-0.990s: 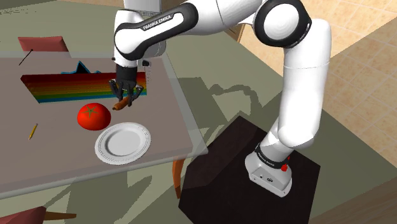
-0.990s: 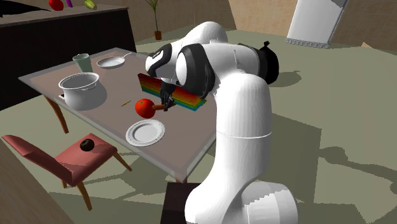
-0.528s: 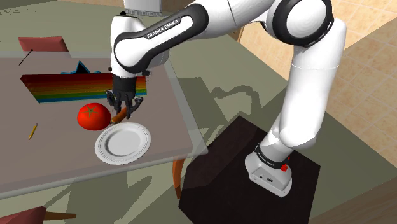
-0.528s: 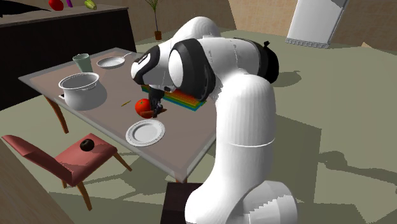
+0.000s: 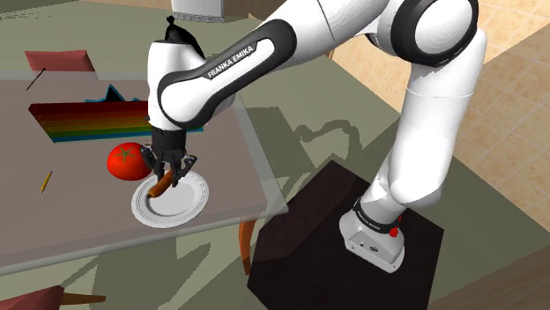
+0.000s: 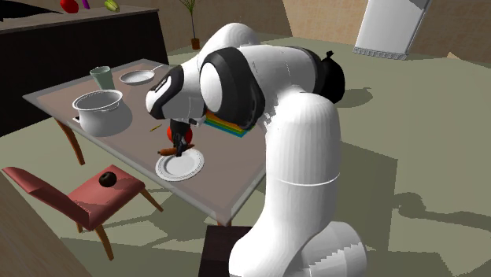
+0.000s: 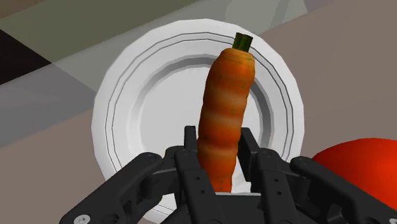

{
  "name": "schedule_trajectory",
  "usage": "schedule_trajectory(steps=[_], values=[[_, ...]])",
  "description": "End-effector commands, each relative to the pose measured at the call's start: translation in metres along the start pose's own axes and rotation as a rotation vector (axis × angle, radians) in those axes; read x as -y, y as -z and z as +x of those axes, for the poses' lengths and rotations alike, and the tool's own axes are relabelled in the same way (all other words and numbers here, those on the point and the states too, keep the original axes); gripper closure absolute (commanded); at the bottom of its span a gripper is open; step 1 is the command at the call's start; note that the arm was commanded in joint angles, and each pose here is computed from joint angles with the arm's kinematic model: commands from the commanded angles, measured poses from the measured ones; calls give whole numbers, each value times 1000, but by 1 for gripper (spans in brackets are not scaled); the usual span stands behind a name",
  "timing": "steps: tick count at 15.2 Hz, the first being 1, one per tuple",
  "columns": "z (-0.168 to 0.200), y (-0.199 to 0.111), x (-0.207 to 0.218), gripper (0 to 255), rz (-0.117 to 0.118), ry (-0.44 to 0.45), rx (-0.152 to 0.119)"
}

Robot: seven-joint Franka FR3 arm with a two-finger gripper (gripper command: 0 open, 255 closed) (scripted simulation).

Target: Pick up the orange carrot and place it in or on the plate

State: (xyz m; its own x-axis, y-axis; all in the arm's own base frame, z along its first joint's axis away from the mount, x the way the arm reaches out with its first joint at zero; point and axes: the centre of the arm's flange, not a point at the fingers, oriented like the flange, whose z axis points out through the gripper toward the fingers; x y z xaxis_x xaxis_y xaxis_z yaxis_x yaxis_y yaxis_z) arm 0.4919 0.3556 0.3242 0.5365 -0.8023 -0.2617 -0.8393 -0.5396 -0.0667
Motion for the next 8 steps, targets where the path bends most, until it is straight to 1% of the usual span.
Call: schedule_trajectory(steps=[1, 8], values=[[3, -10, -2, 255, 0, 0, 0], [13, -46, -4, 255, 0, 0, 0]])
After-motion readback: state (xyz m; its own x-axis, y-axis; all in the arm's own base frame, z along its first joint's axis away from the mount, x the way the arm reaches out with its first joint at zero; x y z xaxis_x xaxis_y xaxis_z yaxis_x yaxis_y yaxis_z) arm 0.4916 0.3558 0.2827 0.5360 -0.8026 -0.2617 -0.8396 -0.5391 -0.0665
